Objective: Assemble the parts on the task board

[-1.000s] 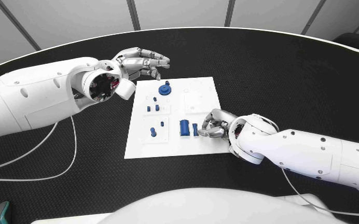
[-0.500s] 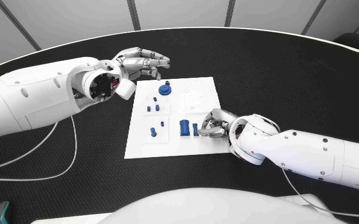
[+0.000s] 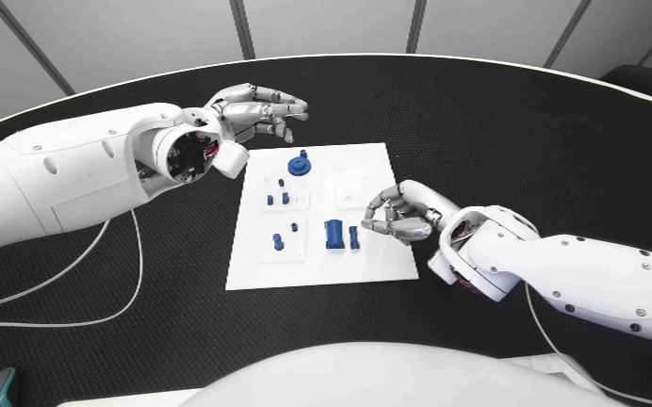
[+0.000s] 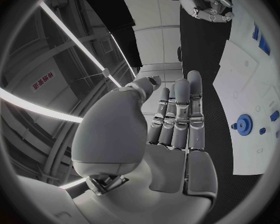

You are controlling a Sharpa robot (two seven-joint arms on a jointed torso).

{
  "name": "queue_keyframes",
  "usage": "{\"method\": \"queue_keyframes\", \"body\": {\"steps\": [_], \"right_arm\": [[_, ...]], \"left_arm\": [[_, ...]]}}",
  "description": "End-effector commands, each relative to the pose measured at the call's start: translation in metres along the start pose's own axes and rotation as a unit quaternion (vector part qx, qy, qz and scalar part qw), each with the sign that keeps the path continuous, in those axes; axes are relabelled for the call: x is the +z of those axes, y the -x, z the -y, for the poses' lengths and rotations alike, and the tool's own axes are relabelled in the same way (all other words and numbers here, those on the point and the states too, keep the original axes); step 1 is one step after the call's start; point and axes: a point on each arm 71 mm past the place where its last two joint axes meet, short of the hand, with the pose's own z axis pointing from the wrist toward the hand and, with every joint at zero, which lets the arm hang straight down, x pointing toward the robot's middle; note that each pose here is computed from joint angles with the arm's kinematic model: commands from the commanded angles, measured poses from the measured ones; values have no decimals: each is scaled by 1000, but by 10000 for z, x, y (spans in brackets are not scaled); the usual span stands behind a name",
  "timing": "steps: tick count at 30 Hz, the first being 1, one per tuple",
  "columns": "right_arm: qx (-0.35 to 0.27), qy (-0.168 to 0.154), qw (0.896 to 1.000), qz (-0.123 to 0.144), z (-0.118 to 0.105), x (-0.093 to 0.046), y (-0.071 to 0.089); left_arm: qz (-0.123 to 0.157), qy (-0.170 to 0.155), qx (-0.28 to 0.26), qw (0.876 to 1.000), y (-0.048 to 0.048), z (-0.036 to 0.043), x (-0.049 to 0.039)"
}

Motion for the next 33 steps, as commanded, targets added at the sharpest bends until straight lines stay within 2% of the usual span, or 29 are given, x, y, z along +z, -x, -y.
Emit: {"method": "queue_keyframes", "body": {"steps": [1,7,13,15,19,26,30,33], "right_arm": [[63,46,997,22,-36,8,227],[154,57,983,82,61,109,732],[213,69,964,141,118,241,1216],[225,73,959,154,133,280,1317],[235,79,954,171,152,357,1433],[251,82,947,185,178,457,1510],[251,81,947,185,172,445,1491],[258,79,943,193,157,436,1428]], "left_arm": [[15,-5,-18,1000,39,-4,21],[57,-16,-55,997,151,-45,80],[95,-31,-91,991,241,-86,151],[104,-36,-100,989,254,-93,178],[119,-42,-113,985,254,-122,231],[142,-46,-124,981,235,-177,313],[142,-47,-122,981,230,-179,300],[149,-49,-116,981,179,-215,287]]}}
